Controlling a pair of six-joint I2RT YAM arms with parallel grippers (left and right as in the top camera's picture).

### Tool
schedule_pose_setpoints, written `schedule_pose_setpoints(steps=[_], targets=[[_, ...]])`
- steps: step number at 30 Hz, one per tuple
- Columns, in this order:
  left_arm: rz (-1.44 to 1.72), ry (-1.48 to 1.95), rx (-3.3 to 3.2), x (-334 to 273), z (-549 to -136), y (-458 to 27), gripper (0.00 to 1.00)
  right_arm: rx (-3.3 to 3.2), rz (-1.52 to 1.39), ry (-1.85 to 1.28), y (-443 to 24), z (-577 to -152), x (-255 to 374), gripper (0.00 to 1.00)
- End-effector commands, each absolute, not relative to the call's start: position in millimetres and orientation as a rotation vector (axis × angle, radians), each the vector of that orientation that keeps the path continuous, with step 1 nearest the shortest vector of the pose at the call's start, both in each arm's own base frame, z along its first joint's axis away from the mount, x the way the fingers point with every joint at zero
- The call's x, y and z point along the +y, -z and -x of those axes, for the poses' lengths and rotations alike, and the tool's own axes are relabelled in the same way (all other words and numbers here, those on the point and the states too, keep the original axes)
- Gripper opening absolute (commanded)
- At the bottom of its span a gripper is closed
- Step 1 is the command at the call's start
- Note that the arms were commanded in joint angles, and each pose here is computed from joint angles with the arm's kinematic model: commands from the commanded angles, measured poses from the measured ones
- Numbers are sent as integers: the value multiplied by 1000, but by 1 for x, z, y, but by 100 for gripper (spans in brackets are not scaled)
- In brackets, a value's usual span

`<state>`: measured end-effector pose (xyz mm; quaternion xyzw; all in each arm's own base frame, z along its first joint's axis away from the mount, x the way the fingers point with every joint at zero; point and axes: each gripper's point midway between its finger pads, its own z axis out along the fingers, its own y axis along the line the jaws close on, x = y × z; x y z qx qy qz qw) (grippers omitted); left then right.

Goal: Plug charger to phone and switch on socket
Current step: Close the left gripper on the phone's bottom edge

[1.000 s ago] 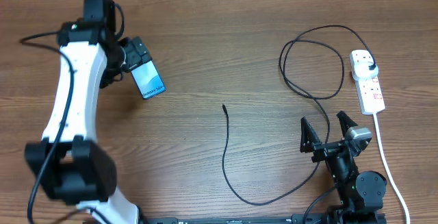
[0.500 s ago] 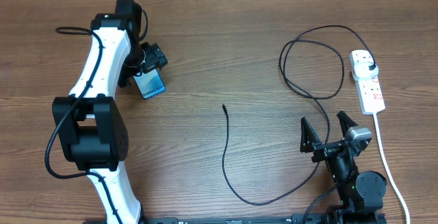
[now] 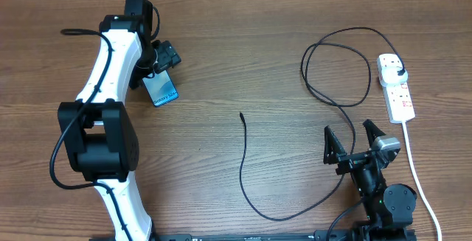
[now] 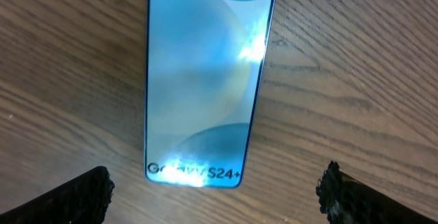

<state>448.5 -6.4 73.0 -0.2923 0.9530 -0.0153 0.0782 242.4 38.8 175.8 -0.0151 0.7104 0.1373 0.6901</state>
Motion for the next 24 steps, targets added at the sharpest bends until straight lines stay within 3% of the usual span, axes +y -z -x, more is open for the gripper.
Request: schedule_pose_setpoints(steps=[1,24], targets=[[892,15,2867,-3,-456,-51,100,1588,36,-297,-173,-243,38,100],[909,84,2891,22,-465,-18,100,1588,36,-297,-173,-243,38,100]])
